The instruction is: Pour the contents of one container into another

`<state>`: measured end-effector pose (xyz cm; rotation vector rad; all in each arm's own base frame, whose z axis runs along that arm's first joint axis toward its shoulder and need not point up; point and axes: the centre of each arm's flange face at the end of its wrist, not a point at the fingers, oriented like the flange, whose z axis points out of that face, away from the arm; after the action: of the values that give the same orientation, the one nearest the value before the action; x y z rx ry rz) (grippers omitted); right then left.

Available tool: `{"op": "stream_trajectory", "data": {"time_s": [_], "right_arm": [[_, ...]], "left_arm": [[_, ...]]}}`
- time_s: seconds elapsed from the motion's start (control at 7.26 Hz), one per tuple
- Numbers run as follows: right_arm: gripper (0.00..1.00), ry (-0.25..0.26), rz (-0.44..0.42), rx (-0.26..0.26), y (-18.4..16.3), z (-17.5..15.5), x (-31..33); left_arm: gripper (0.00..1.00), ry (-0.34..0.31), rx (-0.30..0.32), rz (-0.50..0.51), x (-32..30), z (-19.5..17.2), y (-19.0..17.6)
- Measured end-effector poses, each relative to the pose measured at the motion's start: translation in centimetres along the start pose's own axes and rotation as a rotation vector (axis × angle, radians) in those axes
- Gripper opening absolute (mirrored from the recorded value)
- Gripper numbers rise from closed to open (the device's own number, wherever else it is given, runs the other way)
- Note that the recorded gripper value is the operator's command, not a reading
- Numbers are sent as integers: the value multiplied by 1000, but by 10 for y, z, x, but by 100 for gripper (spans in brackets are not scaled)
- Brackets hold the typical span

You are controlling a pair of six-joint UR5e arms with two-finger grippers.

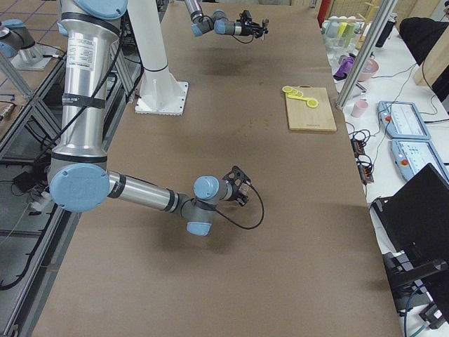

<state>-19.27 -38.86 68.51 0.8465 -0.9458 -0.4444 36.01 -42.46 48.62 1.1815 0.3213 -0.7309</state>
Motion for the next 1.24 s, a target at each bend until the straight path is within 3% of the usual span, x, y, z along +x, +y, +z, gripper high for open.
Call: {"op": "stream_trajectory", "data": {"time_s": [0.41,1.24], "right_arm": [[100,-2,0,0,2,0,0],[100,-11,-4,11,6,-8,-1]], "left_arm": [[0,-95,67,-50,18,28,20],[0,-126,4,-118,113,57,25]]}}
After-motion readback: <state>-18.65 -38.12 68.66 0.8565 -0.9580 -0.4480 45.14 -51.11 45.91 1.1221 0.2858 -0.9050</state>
